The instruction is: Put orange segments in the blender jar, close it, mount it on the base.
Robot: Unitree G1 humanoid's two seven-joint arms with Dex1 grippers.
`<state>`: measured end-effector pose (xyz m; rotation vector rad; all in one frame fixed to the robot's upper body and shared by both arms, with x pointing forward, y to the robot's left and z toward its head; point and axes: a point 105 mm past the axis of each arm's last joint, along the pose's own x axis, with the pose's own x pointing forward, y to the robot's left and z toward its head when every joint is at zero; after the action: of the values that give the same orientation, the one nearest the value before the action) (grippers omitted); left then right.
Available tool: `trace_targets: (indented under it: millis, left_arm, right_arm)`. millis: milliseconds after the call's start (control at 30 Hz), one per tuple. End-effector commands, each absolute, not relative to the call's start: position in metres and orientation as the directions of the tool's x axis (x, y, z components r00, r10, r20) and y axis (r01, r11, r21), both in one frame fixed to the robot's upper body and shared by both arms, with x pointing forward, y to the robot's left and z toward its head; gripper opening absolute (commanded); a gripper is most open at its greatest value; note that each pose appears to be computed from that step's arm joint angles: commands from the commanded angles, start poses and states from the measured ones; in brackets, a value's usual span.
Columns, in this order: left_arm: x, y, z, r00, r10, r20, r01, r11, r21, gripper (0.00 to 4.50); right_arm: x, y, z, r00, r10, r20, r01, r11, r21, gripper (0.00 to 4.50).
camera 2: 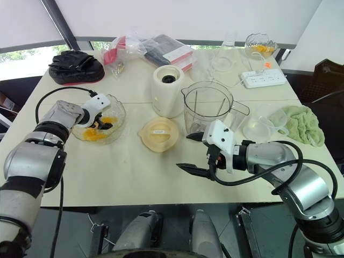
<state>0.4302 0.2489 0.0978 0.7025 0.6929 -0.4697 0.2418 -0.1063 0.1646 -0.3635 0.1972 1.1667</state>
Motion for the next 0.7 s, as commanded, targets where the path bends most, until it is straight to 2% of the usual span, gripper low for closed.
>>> trace_targets:
  millis: [33, 100, 200, 400, 700]
  left_arm:
    - [0.4285, 0.2474, 0.093, 0.675, -0.171, -0.717, 0.6, 0.694, 0.399, 3.96]
    - [0.4277, 0.2479, 0.0905, 0.671, -0.163, -0.724, 0.602, 0.689, 0.403, 3.96]
    - [0.4274, 0.2478, 0.0893, 0.669, -0.16, -0.726, 0.602, 0.689, 0.403, 3.15]
    - [0.4284, 0.2481, 0.0894, 0.677, -0.149, -0.721, 0.591, 0.693, 0.412, 0.08]
    - [0.4305, 0.245, 0.0939, 0.687, -0.17, -0.707, 0.583, 0.709, 0.396, 0.03]
  right_arm:
    - [0.239, -0.1071, 0.1727, 0.4, 0.86, -0.318, -0.913, 0.342, -0.223, 4.5]
    - [0.2381, -0.1081, 0.1723, 0.406, 0.857, -0.318, -0.91, 0.348, -0.224, 4.5]
    - [0.2371, -0.1093, 0.1722, 0.419, 0.851, -0.316, -0.905, 0.362, -0.224, 4.5]
    - [0.2352, -0.1097, 0.1714, 0.426, 0.848, -0.314, -0.902, 0.371, -0.222, 4.5]
    - [0.2391, -0.1101, 0.1716, 0.428, 0.848, -0.314, -0.9, 0.369, -0.23, 4.5]
